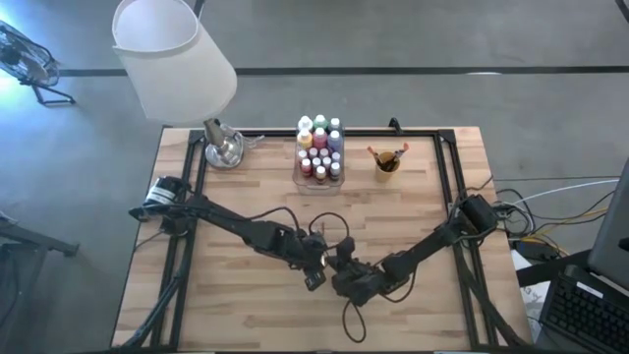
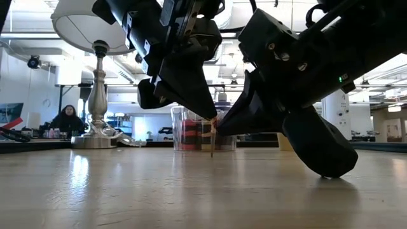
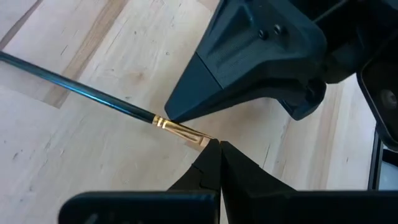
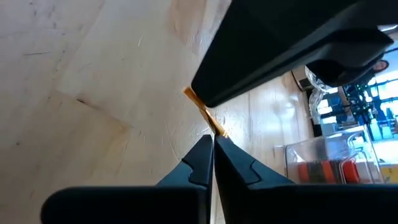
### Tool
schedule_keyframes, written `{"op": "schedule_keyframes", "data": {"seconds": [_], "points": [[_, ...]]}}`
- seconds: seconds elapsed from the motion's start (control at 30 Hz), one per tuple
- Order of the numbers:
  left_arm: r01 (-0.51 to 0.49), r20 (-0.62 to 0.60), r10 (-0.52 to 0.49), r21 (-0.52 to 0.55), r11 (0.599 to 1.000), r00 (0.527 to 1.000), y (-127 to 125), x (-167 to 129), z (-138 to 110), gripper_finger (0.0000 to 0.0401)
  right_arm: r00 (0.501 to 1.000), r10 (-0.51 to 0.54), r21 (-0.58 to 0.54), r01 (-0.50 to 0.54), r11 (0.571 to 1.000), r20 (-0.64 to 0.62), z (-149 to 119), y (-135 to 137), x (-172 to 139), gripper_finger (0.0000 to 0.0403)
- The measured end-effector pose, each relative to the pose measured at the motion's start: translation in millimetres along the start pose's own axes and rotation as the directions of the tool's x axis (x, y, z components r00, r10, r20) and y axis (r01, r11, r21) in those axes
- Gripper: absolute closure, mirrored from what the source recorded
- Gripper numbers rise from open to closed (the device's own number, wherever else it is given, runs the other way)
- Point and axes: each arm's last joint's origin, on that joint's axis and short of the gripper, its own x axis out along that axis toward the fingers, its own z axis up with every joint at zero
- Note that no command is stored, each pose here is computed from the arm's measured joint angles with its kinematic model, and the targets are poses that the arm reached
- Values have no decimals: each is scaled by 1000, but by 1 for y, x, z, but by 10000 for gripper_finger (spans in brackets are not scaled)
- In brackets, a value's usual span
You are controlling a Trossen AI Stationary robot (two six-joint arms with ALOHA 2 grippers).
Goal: Pick & Place Paint Supplies
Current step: Put the gold paint brush into the cup
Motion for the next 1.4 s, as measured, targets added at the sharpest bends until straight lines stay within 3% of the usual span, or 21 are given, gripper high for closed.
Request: {"op": "schedule_keyframes", "data": {"seconds": [0.13,0.47,0.63,0.77,0.97,1.23,1.4], "points": [[-1,-1,1,0,1000,1000,0,0,0,401,1000,-2,-5,2,1000,0,0,-1,1,374],[-1,-4,1,0,1000,1000,0,0,0,401,1000,-4,-4,4,1000,-20,-2,-2,2,279],[6,-9,-6,0,1000,1000,0,0,0,401,1000,-1,1,1,1000,-19,-2,-4,4,255],[10,-13,-10,0,1000,1000,0,0,0,401,999,-18,19,18,1000,-27,-3,-5,5,277],[14,-12,-14,8,1000,1000,-1,0,0,401,999,-17,12,17,1000,-31,-3,-7,7,378],[15,-10,-14,28,999,1000,-1,-1,0,395,999,-16,26,17,1000,-41,-4,-7,7,388],[12,-11,-12,59,998,1000,-1,-1,0,350,999,-11,39,13,999,-47,-5,-7,6,388]]}}
